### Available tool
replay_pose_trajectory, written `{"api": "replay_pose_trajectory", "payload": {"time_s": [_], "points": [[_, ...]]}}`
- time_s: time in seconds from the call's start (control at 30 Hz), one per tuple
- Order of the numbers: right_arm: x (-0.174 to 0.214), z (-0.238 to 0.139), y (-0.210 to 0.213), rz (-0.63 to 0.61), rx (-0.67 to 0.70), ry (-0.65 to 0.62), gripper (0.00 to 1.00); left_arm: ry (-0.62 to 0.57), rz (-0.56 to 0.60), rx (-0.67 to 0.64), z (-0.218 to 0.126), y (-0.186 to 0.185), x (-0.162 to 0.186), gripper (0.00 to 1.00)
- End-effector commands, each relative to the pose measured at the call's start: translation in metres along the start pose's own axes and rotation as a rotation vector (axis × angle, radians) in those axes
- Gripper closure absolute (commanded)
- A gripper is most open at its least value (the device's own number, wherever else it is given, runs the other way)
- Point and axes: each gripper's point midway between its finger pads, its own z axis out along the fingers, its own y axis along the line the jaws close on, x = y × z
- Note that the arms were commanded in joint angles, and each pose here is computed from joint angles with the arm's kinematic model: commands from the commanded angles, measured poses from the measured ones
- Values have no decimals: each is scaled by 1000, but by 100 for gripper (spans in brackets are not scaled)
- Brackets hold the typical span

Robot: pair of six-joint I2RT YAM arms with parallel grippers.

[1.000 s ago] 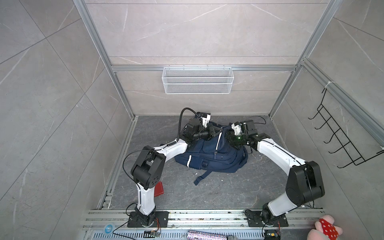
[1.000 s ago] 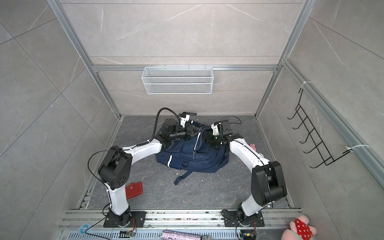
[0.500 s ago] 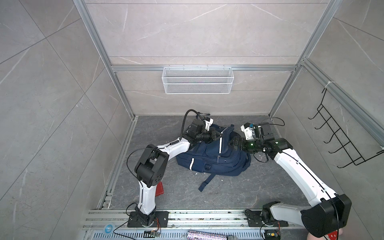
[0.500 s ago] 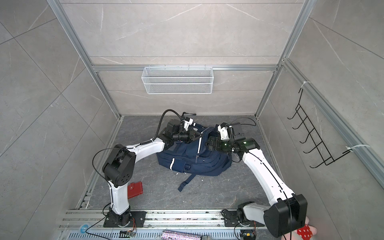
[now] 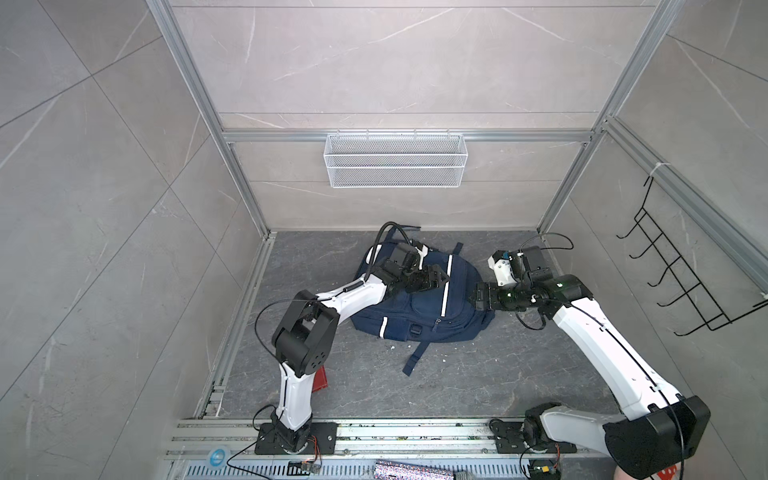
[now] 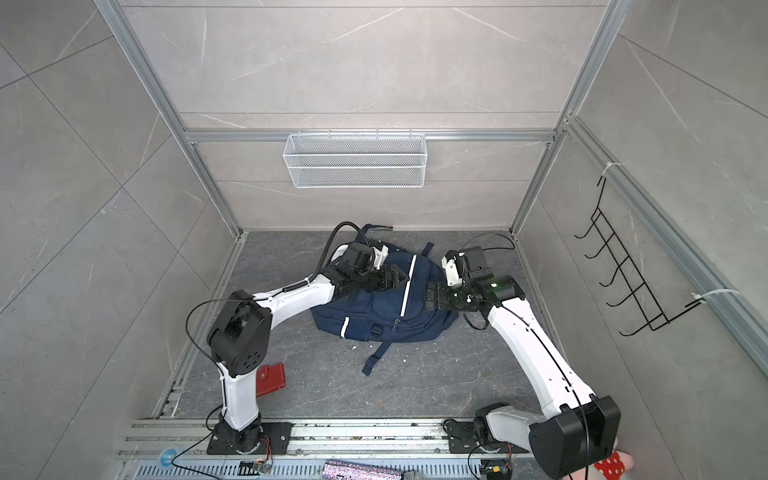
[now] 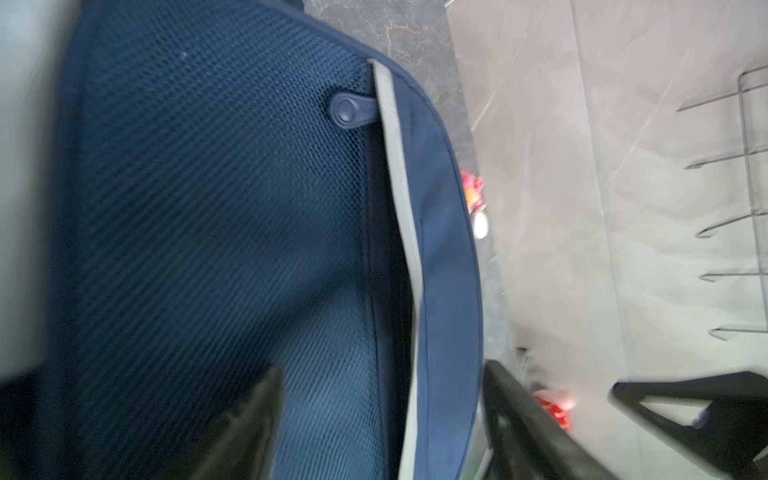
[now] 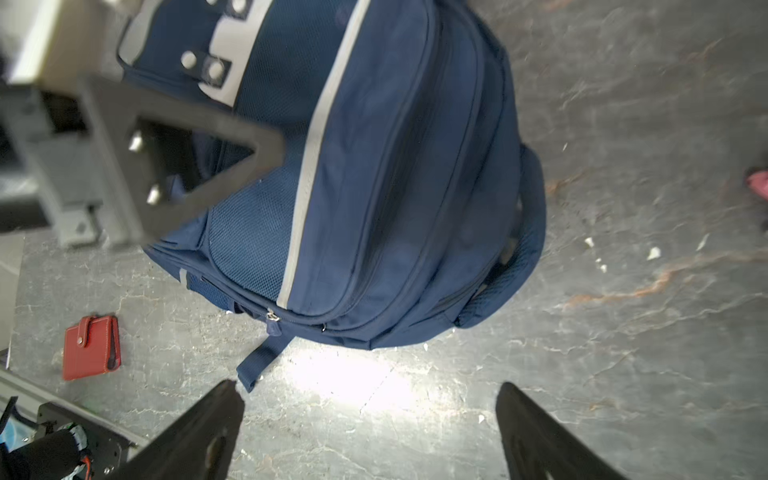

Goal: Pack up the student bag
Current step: 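Move the left gripper down to the red wallet while the right stays at the bag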

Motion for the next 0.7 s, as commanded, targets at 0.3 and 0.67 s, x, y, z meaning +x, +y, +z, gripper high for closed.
{"api": "replay_pose_trajectory", "payload": {"time_s": [0.3, 0.67], "points": [[-2, -25, 22, -146, -21, -66, 0, -23, -186, -588, -197, 46, 113, 1], [11, -27, 59, -230, -147, -93, 0, -159, -591, -950, -302, 119, 188, 1]]}}
